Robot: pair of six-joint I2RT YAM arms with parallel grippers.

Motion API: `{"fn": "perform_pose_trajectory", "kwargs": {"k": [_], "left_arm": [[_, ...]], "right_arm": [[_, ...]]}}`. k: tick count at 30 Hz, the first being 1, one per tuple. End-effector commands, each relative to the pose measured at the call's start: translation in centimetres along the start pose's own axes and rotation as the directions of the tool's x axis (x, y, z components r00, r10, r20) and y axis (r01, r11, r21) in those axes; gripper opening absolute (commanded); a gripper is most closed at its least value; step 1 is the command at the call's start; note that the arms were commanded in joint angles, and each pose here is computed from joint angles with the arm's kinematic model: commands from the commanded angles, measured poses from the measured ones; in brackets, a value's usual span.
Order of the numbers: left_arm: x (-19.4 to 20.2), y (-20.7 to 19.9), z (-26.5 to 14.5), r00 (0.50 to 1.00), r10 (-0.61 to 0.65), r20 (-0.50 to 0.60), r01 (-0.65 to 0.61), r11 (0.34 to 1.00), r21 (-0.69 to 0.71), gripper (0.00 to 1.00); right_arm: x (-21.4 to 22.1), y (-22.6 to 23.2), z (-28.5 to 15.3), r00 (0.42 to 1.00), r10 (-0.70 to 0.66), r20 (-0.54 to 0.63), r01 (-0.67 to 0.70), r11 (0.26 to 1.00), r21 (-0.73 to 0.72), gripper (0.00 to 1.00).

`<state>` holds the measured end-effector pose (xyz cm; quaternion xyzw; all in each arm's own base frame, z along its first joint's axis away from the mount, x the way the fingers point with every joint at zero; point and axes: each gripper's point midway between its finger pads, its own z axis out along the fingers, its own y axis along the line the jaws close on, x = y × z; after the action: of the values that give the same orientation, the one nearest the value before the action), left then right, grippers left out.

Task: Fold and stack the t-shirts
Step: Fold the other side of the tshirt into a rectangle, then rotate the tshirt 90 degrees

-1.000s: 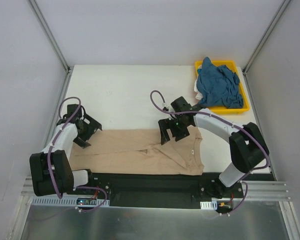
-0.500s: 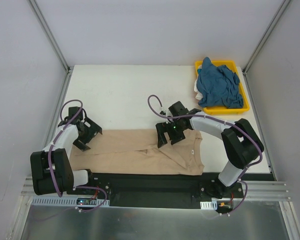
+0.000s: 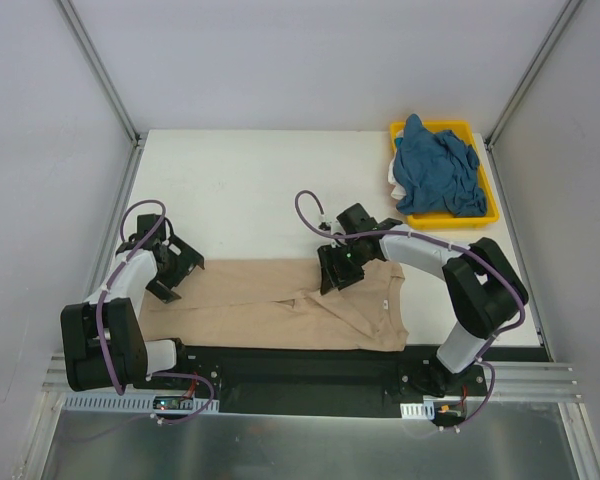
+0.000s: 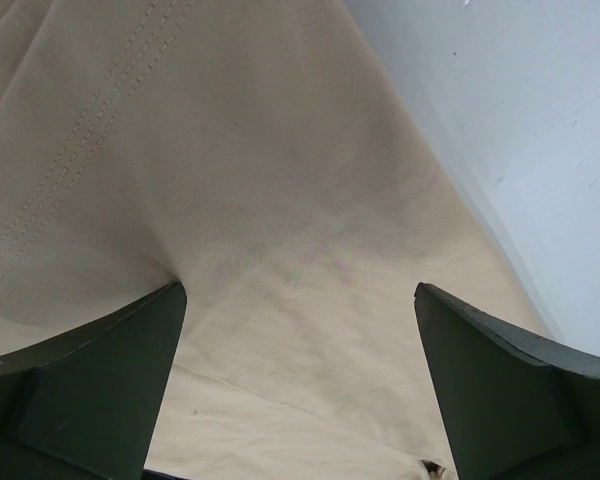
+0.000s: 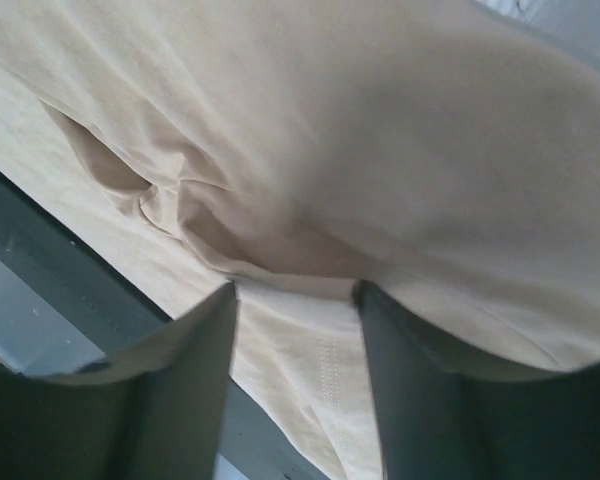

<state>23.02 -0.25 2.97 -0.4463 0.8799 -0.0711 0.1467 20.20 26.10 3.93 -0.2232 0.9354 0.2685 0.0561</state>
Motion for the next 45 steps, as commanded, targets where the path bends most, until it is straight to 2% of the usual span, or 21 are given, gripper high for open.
{"fn": "perform_pose_trajectory", "kwargs": {"k": [1, 4, 7, 14, 18, 20, 21, 23, 24, 26, 27, 28, 31, 35, 41, 45], "left_arm": [[-0.3, 0.5, -0.2, 1.000, 0.018, 0.026, -0.017, 1.000, -0.008, 0.99], [-0.3, 0.4, -0.3, 1.000, 0.018, 0.026, -0.018, 1.000, -0.006, 0.99], [-0.4, 0.3, -0.3, 0.999, 0.021, 0.027, -0.021, 1.000, -0.003, 0.99], [-0.4, 0.3, -0.4, 0.999, 0.021, 0.029, -0.021, 1.000, -0.001, 0.99], [-0.5, 0.2, -0.4, 0.999, 0.020, 0.032, -0.020, 1.000, 0.001, 0.99], [-0.5, 0.1, -0.5, 0.999, 0.021, 0.034, -0.021, 1.000, 0.004, 0.99], [-0.5, 0.0, -0.5, 0.999, 0.021, 0.032, -0.021, 1.000, 0.008, 0.99], [-0.7, -0.2, -0.7, 0.999, 0.023, 0.036, -0.023, 1.000, 0.016, 0.99], [-0.7, -0.2, -0.7, 0.999, 0.023, 0.036, -0.024, 1.000, 0.019, 0.99], [-0.8, -0.5, -1.0, 0.999, 0.022, 0.041, -0.023, 0.999, 0.032, 0.99], [-0.9, -0.7, -1.1, 0.999, 0.020, 0.044, -0.022, 0.999, 0.039, 0.99], [-0.9, -0.9, -1.2, 0.999, 0.019, 0.044, -0.021, 0.999, 0.047, 0.99], [-0.9, -1.5, -1.8, 0.999, 0.020, 0.043, -0.024, 0.996, 0.081, 0.99], [-0.1, -3.2, -2.9, 0.999, 0.033, 0.009, -0.034, 0.983, 0.179, 0.99], [2.7, -5.6, -4.6, 0.985, 0.173, -0.003, -0.164, 0.939, 0.302, 0.99], [5.9, -5.4, -3.9, 0.966, 0.249, -0.069, -0.214, 0.921, 0.327, 0.99]], "right_arm": [[-0.9, 1.1, 0.0, 1.000, -0.020, 0.020, 0.021, 0.999, -0.039, 0.39], [-0.8, 0.9, -0.1, 1.000, -0.015, 0.021, 0.015, 0.999, -0.031, 0.22], [-0.6, 1.3, -0.5, 1.000, -0.025, 0.016, 0.026, 0.999, -0.036, 0.14], [1.6, 3.8, -1.3, 0.998, -0.057, -0.040, 0.055, 0.996, -0.066, 0.19], [3.1, 5.9, -0.9, 0.996, -0.046, -0.074, 0.040, 0.996, -0.080, 0.25], [3.5, 7.0, -0.8, 0.995, -0.053, -0.085, 0.045, 0.995, -0.093, 0.32], [3.7, 7.5, -0.9, 0.994, -0.059, -0.089, 0.049, 0.993, -0.104, 0.49], [4.4, 9.4, -1.6, 0.988, -0.112, -0.103, 0.094, 0.982, -0.166, 0.56], [4.7, 10.0, -2.0, 0.985, -0.138, -0.105, 0.117, 0.977, -0.179, 0.66], [4.8, 10.2, -3.0, 0.980, -0.180, -0.083, 0.163, 0.971, -0.177, 0.78], [4.7, 10.2, -3.4, 0.979, -0.190, -0.070, 0.176, 0.969, -0.171, 0.90], [4.3, 9.8, -3.9, 0.978, -0.203, -0.039, 0.196, 0.971, -0.135, 0.97], [4.2, 8.6, -4.9, 0.983, -0.182, -0.011, 0.181, 0.982, -0.059, 0.97], [4.5, 6.1, -5.5, 0.999, -0.044, 0.023, 0.044, 0.999, 0.008, 0.97], [7.1, 2.7, -4.1, 0.979, 0.203, -0.011, -0.203, 0.978, 0.041, 0.97], [7.6, 1.9, -2.3, 0.951, 0.305, -0.045, -0.305, 0.952, 0.018, 0.97]]}}
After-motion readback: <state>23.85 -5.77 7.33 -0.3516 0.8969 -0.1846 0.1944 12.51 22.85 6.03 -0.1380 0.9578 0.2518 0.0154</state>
